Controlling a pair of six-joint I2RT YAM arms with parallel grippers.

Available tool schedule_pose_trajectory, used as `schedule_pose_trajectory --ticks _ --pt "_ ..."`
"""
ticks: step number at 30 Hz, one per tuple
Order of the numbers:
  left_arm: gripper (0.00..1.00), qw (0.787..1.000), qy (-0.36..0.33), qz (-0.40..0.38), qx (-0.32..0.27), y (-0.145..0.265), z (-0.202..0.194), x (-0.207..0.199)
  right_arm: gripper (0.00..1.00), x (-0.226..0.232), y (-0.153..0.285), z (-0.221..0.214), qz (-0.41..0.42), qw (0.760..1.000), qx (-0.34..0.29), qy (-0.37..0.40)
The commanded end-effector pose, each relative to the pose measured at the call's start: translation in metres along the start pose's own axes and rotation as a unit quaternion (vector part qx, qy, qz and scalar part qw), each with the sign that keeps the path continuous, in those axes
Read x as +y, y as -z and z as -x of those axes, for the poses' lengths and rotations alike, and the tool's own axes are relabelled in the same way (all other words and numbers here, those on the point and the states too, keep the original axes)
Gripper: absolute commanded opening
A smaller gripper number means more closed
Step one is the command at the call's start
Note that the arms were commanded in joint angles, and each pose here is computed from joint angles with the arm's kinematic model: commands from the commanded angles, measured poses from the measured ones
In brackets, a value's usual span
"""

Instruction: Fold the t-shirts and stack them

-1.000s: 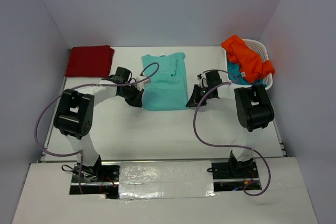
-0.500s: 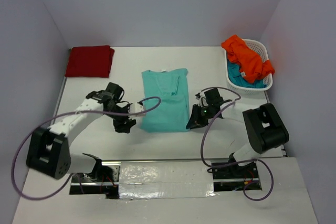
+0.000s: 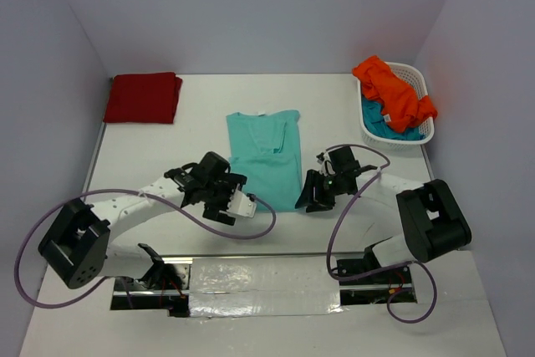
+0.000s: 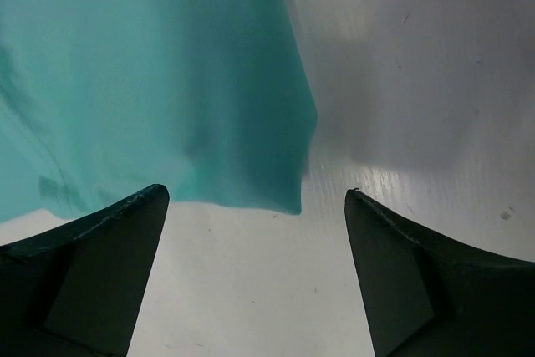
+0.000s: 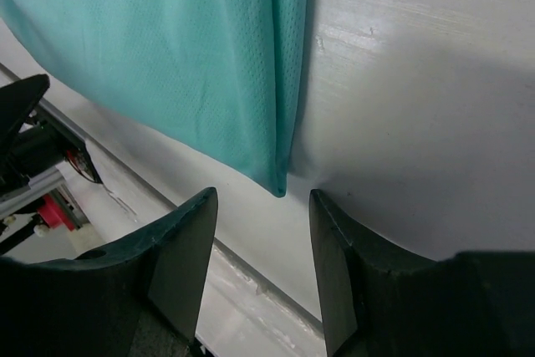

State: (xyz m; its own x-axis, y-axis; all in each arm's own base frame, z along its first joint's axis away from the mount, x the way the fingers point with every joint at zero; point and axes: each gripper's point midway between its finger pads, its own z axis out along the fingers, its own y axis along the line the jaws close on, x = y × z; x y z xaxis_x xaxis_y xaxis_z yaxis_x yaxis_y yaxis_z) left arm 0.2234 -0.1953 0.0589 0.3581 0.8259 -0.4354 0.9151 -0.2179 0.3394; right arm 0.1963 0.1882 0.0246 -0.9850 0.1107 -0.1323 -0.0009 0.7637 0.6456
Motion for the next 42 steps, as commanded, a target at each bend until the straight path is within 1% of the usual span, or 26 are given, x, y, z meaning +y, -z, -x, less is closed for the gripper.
schedule_pose_trajectory --ticks 1,3,5,6,9,12,14,16,17,18,19,20,22,23,24,25,29,32,36,38,39,40,41,42 --pt "0.99 0.998 -0.046 0.034 -0.006 -0.007 0.011 0.015 0.55 -0.003 -0.004 0.005 -0.011 1.000 -0.010 -0.007" --pt "0.97 0.999 -0.048 0.024 0.009 -0.016 0.006 0.010 0.54 -0.002 -0.007 0.003 -0.006 1.000 -0.002 -0.016" --pt "0.89 0.999 -0.039 0.012 0.023 -0.024 -0.001 0.007 0.53 -0.004 -0.008 0.001 -0.004 1.000 -0.001 -0.017" --pt "0.82 0.999 -0.038 0.002 0.024 -0.026 -0.001 0.005 0.53 -0.003 -0.008 0.000 -0.002 1.000 0.000 -0.018" --pt "0.71 0.999 -0.035 -0.028 0.022 -0.032 0.001 -0.005 0.52 -0.004 -0.009 -0.001 -0.003 1.000 0.003 -0.019" --pt "0.65 0.997 -0.049 -0.048 0.027 -0.038 -0.001 -0.016 0.52 -0.004 -0.011 0.003 -0.007 1.000 0.004 -0.020" --pt "0.63 0.996 -0.053 -0.059 0.030 -0.040 -0.003 -0.022 0.52 -0.002 -0.012 0.006 -0.005 1.000 0.002 -0.020" --pt "0.55 0.997 -0.054 -0.054 0.029 -0.042 -0.001 -0.020 0.49 -0.003 -0.014 0.007 -0.003 1.000 0.003 -0.022" --pt "0.51 0.997 -0.048 -0.047 0.026 -0.044 0.002 -0.017 0.45 -0.003 -0.015 0.007 -0.003 1.000 0.003 -0.023" --pt "0.40 0.998 -0.044 -0.042 0.024 -0.044 0.004 -0.014 0.41 -0.004 -0.016 0.007 -0.003 1.000 0.003 -0.022" --pt "0.33 0.998 -0.037 -0.042 0.022 -0.045 0.006 -0.013 0.36 -0.005 -0.018 0.006 -0.004 1.000 0.006 -0.026" --pt "0.19 0.998 -0.035 -0.041 0.018 -0.045 0.008 -0.013 0.26 -0.005 -0.018 0.007 -0.004 1.000 0.005 -0.027" --pt "0.04 0.999 -0.024 -0.035 0.016 -0.043 0.011 -0.010 0.16 -0.006 -0.019 0.009 -0.008 1.000 0.005 -0.028" --pt "0.00 0.999 -0.020 -0.030 0.019 -0.041 0.011 -0.008 0.07 -0.006 -0.019 0.010 -0.010 1.000 0.002 -0.026" --pt "0.00 0.999 -0.017 -0.030 0.020 -0.038 0.011 -0.008 0.02 -0.006 -0.017 0.011 -0.014 1.000 0.001 -0.026" --pt "0.00 0.999 -0.013 -0.027 0.020 -0.034 0.013 -0.008 0.00 -0.005 -0.014 0.013 -0.016 1.000 -0.007 -0.020" --pt "0.00 0.999 0.009 -0.034 0.015 -0.019 0.018 -0.014 0.00 0.003 -0.001 0.010 -0.012 1.000 -0.011 -0.005" --pt "0.00 0.999 0.032 -0.034 -0.001 -0.005 0.028 -0.015 0.00 0.008 0.013 -0.006 -0.018 1.000 0.003 0.008" --pt "0.00 0.997 0.060 -0.049 -0.005 0.012 0.033 -0.028 0.00 0.016 0.030 -0.032 -0.022 0.999 0.023 0.031" --pt "0.00 0.996 0.068 -0.066 -0.005 0.024 0.034 -0.039 0.00 0.021 0.037 -0.047 -0.018 0.999 0.033 0.039" --pt "0.00 0.995 0.070 -0.067 -0.018 0.032 0.040 -0.041 0.00 0.027 0.047 -0.055 -0.012 0.999 0.036 0.037" --pt "0.00 0.993 0.078 -0.087 -0.013 0.041 0.039 -0.053 0.00 0.031 0.052 -0.062 -0.007 0.998 0.041 0.039" --pt "0.00 0.993 0.079 -0.085 -0.022 0.051 0.047 -0.049 0.00 0.032 0.060 -0.072 -0.011 0.998 0.053 0.032" --pt "0.00 0.992 0.085 -0.084 -0.031 0.061 0.053 -0.049 0.00 0.041 0.070 -0.074 0.005 0.998 0.042 0.040"
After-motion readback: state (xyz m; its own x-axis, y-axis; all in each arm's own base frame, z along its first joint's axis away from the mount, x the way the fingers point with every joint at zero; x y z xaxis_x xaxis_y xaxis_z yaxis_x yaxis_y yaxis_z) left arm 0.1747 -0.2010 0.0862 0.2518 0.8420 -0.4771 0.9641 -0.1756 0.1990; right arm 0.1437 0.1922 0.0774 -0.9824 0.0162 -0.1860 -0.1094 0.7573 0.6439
